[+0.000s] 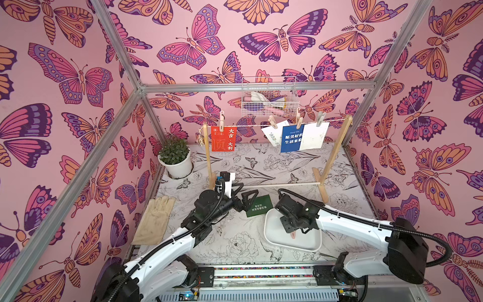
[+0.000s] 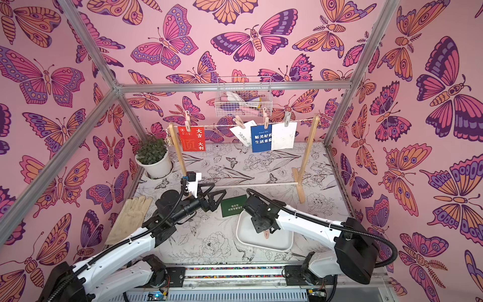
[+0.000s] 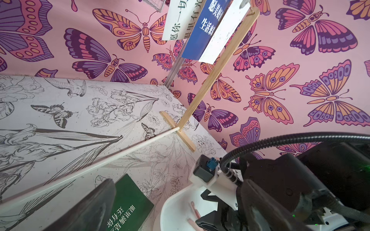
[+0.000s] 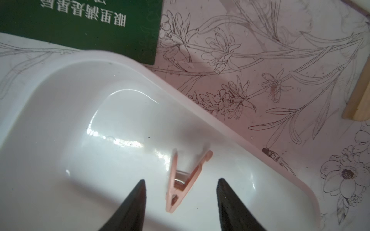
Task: Remove the postcards from the strings
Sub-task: Place the clamp in the storage box, then move the postcard to the center of the board.
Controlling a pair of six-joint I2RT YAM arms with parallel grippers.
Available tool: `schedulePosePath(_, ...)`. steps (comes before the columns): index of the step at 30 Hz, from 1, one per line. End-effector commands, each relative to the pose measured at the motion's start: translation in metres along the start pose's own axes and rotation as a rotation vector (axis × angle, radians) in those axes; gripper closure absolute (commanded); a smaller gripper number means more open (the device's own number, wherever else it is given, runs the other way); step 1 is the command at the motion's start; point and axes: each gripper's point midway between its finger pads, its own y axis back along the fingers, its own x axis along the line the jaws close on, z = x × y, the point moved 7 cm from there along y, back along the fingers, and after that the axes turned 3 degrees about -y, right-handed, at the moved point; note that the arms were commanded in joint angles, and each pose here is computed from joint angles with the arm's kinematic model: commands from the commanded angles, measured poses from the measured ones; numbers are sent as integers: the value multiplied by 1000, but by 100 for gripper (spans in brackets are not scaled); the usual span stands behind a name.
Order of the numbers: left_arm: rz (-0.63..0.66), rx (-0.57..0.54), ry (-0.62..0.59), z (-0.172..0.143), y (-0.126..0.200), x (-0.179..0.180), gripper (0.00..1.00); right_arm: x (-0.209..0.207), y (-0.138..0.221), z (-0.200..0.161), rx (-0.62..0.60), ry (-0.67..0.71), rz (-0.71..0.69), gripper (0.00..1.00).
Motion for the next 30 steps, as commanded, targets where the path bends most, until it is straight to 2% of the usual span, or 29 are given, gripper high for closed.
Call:
schedulePosePath(1, 41, 7, 28, 12, 3, -1, 0, -6, 33, 20, -75, 18, -17, 35)
schedulePosePath(4, 89, 38, 55, 15, 10, 2, 0, -2, 57, 45, -194, 33, 16, 25)
schedulePosePath(6, 130, 57, 53, 14, 15, 4, 0, 3, 63, 65, -253, 31, 66, 9)
schedulePosePath(9, 175, 68, 25, 13, 26, 5, 0, 13, 49, 93, -210, 25, 157, 2)
schedulePosePath(17, 235, 48, -56, 13, 49, 5, 0, 48, -26, 131, -15, 68, 219, 1)
schedulePosePath(25, 244, 72, -85, 10, 47, 8, 0, 51, -75, 147, 48, -60, 169, 1)
schedulePosePath(30, 249, 72, -83, 9, 47, 9, 0, 42, -95, 142, 100, -151, 223, 1)
